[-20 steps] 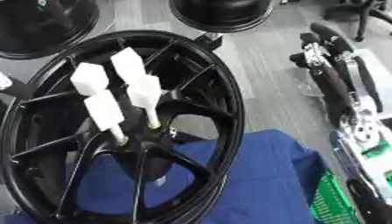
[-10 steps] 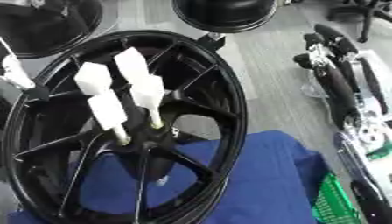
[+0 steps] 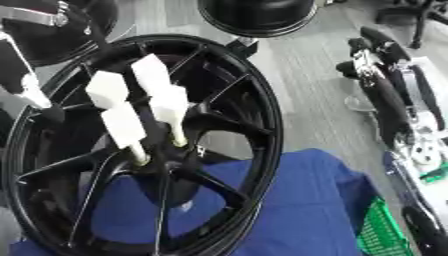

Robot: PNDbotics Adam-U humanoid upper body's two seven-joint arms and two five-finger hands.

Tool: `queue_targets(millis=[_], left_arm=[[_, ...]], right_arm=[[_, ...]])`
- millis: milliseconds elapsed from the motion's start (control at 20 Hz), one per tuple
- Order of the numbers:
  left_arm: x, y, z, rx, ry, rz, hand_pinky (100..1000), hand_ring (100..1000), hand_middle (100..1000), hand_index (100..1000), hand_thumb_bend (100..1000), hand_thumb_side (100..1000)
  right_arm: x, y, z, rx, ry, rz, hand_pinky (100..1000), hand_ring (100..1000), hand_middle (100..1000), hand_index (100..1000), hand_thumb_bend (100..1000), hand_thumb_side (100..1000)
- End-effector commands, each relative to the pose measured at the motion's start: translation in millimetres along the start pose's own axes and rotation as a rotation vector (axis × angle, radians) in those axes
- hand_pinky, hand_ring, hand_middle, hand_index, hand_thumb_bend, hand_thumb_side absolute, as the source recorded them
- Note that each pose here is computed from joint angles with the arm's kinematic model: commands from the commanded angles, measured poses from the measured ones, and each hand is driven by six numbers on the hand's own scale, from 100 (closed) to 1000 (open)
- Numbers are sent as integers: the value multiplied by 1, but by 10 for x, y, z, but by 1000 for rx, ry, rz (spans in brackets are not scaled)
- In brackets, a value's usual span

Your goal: Pull the pin out of the wheel hub.

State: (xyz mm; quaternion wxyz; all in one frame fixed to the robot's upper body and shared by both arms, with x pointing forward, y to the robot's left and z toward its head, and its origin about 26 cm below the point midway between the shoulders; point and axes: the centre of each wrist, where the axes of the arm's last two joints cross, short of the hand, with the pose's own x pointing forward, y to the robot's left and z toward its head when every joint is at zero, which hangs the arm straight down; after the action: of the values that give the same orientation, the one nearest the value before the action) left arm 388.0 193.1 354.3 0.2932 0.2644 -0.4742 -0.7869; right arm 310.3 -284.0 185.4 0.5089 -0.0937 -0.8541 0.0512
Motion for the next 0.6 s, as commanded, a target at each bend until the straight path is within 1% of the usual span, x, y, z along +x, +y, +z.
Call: queue_targets(millis=[50,350,600], left_arm=[[-24,89,51,17,17,-16,854,911,842,904,785,325],[5,111,-19,15,15,-28,858,924,855,917,807,309],[-1,75,-94,-3,7,-25,854,920,847,898,778,322]], right_arm=[[79,-32,-38,5,-30,9,761,660,796,902,100,618],[76,-26,-38,10,-29,9,760,660,796,902,100,619],[76,-23,-39,10,-29,9,759,660,795,902,100,619]])
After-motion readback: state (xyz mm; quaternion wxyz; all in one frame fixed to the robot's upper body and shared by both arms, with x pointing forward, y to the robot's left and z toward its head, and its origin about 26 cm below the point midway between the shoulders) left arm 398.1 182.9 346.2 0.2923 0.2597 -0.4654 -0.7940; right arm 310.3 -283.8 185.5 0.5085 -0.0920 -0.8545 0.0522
